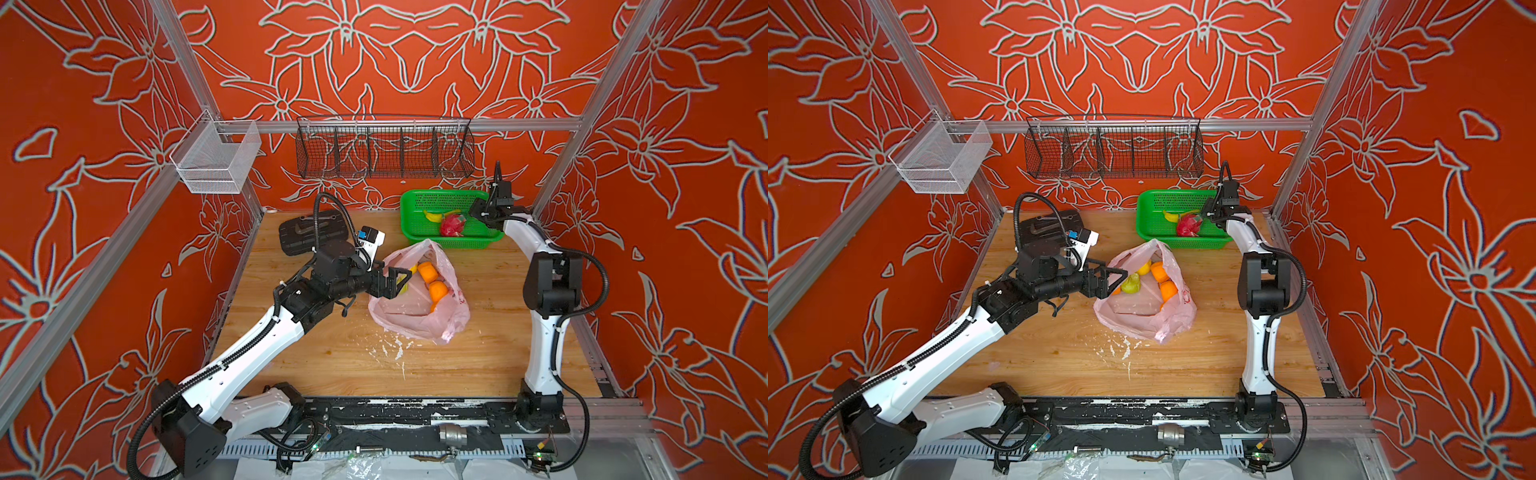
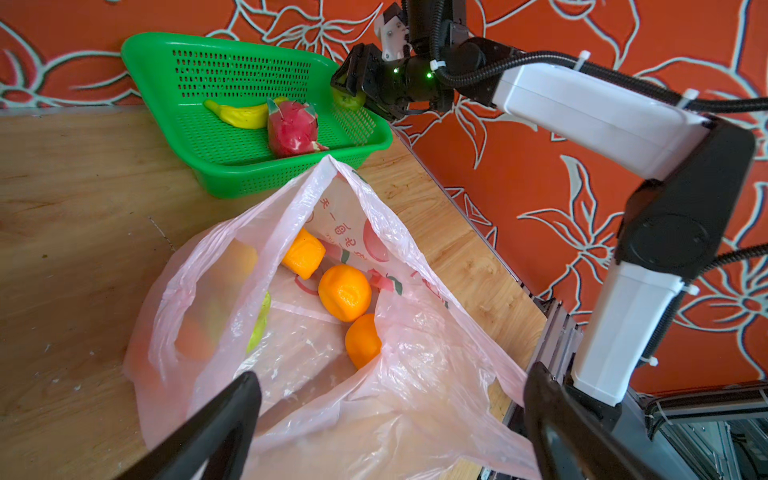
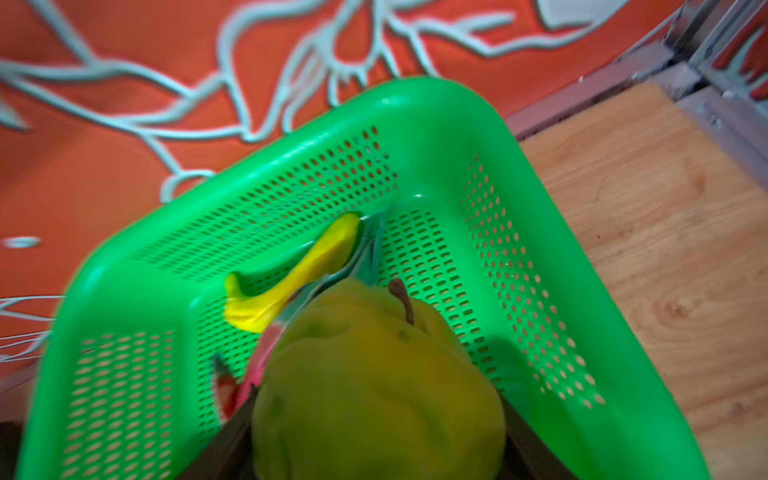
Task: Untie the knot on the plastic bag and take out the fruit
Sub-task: 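Carry the green apple to the green basket and release it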
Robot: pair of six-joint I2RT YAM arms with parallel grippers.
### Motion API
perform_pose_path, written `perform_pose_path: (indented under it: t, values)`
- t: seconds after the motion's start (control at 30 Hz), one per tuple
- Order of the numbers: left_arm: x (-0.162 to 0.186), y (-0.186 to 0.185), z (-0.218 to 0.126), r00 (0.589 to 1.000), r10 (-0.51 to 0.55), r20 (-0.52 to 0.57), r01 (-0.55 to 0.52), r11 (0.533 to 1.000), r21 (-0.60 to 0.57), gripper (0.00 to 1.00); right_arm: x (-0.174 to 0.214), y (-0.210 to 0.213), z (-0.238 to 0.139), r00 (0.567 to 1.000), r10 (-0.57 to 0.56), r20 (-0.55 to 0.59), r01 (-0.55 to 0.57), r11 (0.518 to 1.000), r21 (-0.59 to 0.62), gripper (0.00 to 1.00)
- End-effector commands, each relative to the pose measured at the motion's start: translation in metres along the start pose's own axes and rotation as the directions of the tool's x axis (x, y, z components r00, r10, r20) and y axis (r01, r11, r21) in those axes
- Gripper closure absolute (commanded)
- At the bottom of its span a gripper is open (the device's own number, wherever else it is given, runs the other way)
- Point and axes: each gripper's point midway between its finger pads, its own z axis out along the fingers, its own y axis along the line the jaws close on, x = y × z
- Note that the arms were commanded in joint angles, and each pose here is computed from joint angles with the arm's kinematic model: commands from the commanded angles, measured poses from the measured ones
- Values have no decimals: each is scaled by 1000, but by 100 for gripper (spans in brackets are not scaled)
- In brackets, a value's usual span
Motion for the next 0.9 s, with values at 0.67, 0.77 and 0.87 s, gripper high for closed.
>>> perform_pose_path:
  t: [0.67,0.77,0.87]
  values:
    - [3,7,-3,1000,11,-7,-11,999,-52,3,15,-14,19,988,-43,-145,57,994,92,7]
    - [6,16,-2,1000,-5,-12,4,995,-101,3,1,-7,-4,993,-45,-106,53,996,68,7]
    - [11,32,-2,999,-24,-34,17,983,-184,2,-12,5,-34,997,-40,-60,42,999,21,6]
